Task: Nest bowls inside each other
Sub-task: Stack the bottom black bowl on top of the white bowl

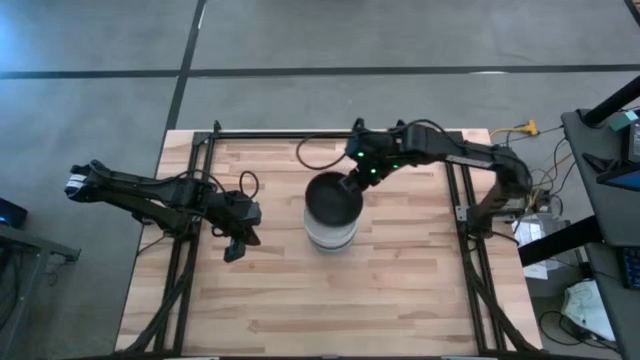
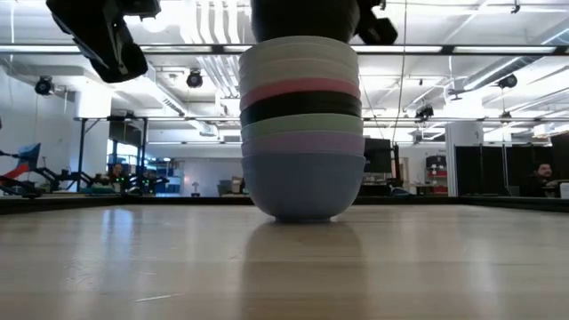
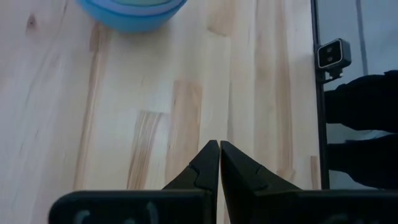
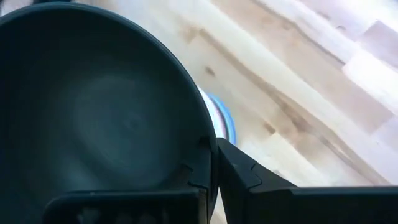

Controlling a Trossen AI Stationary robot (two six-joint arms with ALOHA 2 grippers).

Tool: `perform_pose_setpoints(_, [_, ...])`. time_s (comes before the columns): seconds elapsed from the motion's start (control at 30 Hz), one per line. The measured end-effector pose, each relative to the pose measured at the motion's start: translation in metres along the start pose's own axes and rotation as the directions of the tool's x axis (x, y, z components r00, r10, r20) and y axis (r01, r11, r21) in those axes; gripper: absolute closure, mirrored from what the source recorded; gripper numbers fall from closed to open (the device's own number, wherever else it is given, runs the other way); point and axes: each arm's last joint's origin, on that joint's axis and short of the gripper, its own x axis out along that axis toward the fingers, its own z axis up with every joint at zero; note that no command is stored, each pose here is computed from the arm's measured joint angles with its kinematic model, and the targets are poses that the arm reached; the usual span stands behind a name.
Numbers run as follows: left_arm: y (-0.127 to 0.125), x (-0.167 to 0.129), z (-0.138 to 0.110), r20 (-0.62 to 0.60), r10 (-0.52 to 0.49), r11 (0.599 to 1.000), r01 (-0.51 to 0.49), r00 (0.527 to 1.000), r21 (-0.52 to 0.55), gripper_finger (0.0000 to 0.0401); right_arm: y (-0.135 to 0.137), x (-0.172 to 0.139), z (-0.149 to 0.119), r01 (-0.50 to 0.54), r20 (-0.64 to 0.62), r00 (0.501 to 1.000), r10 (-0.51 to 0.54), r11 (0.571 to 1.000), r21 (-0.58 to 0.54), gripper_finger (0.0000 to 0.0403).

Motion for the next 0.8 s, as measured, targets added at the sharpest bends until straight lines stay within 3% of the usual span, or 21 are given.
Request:
perform_pose_setpoints(0.27, [0.000,0.001,0.001,0.002,-0.001,1.000,0.001,1.000,0.000,0.0401,0.014,0.028,0.018,0.084,-0.169,0.980,-0.103,0.990,-0.118,0.0392])
perform_pose_setpoints(0.6, [0.000,0.001,0.001,-0.001,0.000,1.000,0.000,1.000,-0.002,0.0401,0.021,0.056,0.030,0.124,-0.264,0.947,-0.181,0.967,-0.221,0.0390])
perform_pose_setpoints(0.8, [0.000,0.001,0.001,-0.001,0.000,1.000,0.000,1.000,-0.012,0.0401,0.025,0.056,0.035,0.112,-0.257,0.950,-0.176,0.963,-0.245,0.0386])
